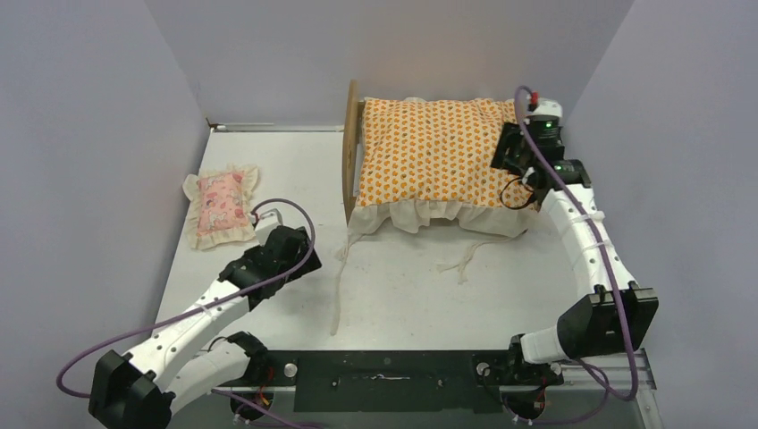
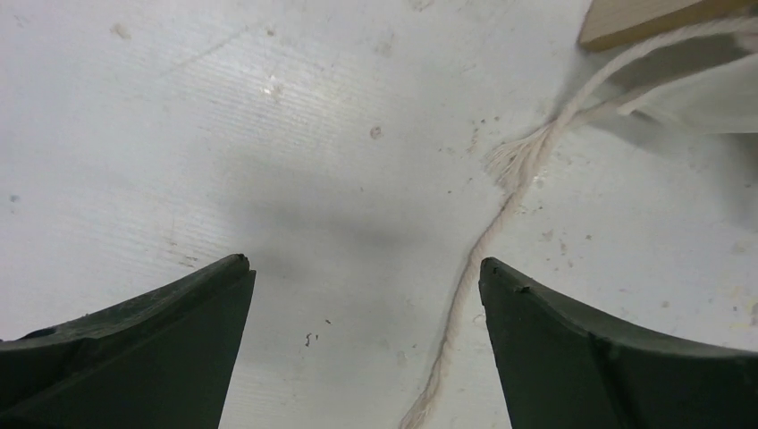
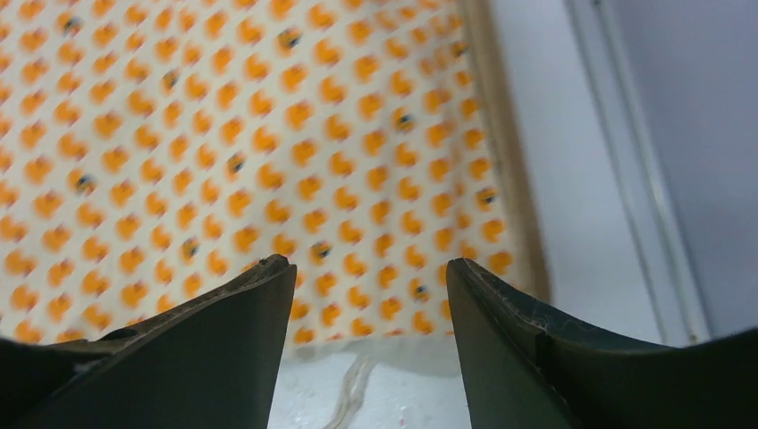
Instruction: Set up the pet bed
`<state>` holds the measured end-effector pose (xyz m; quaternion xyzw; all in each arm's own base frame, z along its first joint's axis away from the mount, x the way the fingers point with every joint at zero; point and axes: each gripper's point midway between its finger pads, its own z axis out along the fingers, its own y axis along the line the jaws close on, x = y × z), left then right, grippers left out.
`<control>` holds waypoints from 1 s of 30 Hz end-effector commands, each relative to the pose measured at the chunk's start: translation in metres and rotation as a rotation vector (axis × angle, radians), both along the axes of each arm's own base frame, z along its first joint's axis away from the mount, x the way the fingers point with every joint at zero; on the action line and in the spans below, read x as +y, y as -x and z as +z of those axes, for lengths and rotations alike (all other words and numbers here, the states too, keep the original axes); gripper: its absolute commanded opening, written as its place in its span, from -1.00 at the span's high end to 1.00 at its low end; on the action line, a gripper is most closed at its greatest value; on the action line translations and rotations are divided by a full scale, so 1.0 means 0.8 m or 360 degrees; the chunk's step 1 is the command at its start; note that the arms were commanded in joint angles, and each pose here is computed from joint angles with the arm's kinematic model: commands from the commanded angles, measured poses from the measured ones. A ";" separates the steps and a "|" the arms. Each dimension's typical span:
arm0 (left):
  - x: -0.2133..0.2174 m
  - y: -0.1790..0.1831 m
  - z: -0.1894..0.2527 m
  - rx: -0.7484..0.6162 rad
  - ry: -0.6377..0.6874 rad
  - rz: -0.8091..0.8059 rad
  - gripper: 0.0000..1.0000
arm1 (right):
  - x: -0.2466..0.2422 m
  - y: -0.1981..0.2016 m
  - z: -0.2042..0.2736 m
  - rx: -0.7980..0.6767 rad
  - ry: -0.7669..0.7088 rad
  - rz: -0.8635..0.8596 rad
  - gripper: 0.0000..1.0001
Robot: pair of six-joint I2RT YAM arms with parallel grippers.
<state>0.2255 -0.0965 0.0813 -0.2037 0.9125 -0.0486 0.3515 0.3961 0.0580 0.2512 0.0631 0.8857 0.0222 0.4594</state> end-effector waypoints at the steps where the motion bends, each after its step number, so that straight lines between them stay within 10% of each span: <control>1: 0.017 -0.010 0.069 -0.0195 -0.0123 -0.0103 -0.93 | -0.090 -0.048 0.042 -0.0192 0.0057 -0.0183 -0.24; 19: -0.001 -0.024 0.131 -0.0517 -0.0139 -0.0425 -0.93 | -0.155 -0.162 -0.054 -0.0115 0.0164 0.0044 0.27; 25: -0.011 -0.023 0.132 -0.0534 -0.0093 -0.0480 -0.93 | -0.108 -0.146 -0.064 -0.0135 0.0094 0.0273 0.88; 30: -0.022 -0.023 0.134 -0.0549 -0.0061 -0.0551 -0.94 | -0.022 -0.121 -0.064 -0.0166 0.0022 0.0478 0.89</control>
